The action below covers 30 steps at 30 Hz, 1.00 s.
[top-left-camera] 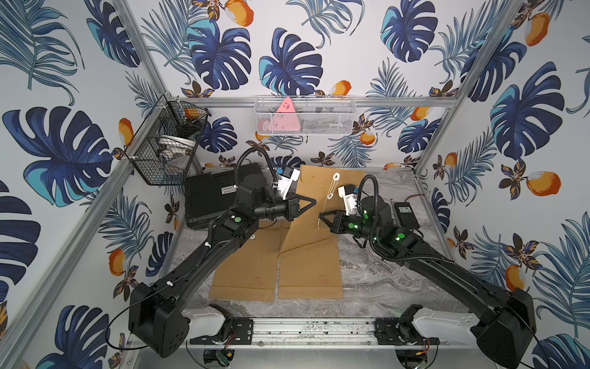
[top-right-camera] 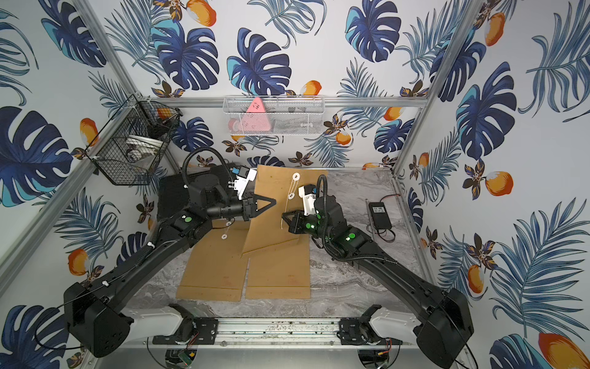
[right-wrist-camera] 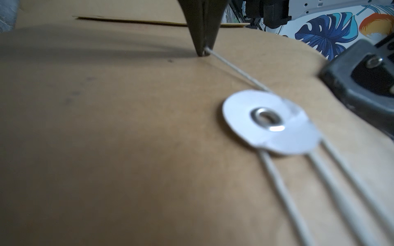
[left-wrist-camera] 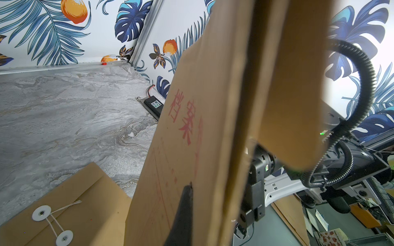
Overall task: Close the mouth of the file bag
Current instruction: Close the file bag.
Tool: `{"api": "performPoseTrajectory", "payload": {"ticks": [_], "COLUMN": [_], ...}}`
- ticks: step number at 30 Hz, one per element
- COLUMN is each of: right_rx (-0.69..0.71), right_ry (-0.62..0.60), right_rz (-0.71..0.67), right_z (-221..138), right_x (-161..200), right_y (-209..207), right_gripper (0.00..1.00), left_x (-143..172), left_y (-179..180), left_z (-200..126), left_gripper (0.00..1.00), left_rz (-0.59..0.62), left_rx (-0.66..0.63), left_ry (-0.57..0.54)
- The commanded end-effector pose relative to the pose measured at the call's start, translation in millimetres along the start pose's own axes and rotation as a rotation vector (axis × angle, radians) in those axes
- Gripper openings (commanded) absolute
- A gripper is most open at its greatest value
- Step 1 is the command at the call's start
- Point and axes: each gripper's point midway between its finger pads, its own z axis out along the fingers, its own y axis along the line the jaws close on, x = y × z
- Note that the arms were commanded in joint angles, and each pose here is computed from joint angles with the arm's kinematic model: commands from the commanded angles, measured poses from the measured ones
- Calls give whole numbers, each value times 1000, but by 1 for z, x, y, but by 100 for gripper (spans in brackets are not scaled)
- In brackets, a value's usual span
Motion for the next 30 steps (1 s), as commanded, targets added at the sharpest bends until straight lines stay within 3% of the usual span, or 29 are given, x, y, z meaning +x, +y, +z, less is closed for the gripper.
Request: {"api": "performPoseTrajectory", "payload": {"ticks": [1,15,30], "right_rx": [2,73,-12], "right_ry": [-46,31,0], "right_rz": [-22,-77,-140], "right_z": [-5,-49,-77], "right_x": [-9,-1,-18], "right_y": [3,8,38], "right_gripper": [0,0,0], "left_x": [-5,0,2], "left_y": [-5,8,9], "left_z": [-3,-10,-13], "left_gripper": [0,0,0], "left_rz": [33,75,79], "left_rx": [11,-44,-51], "left_ry": [-8,15,12]}}
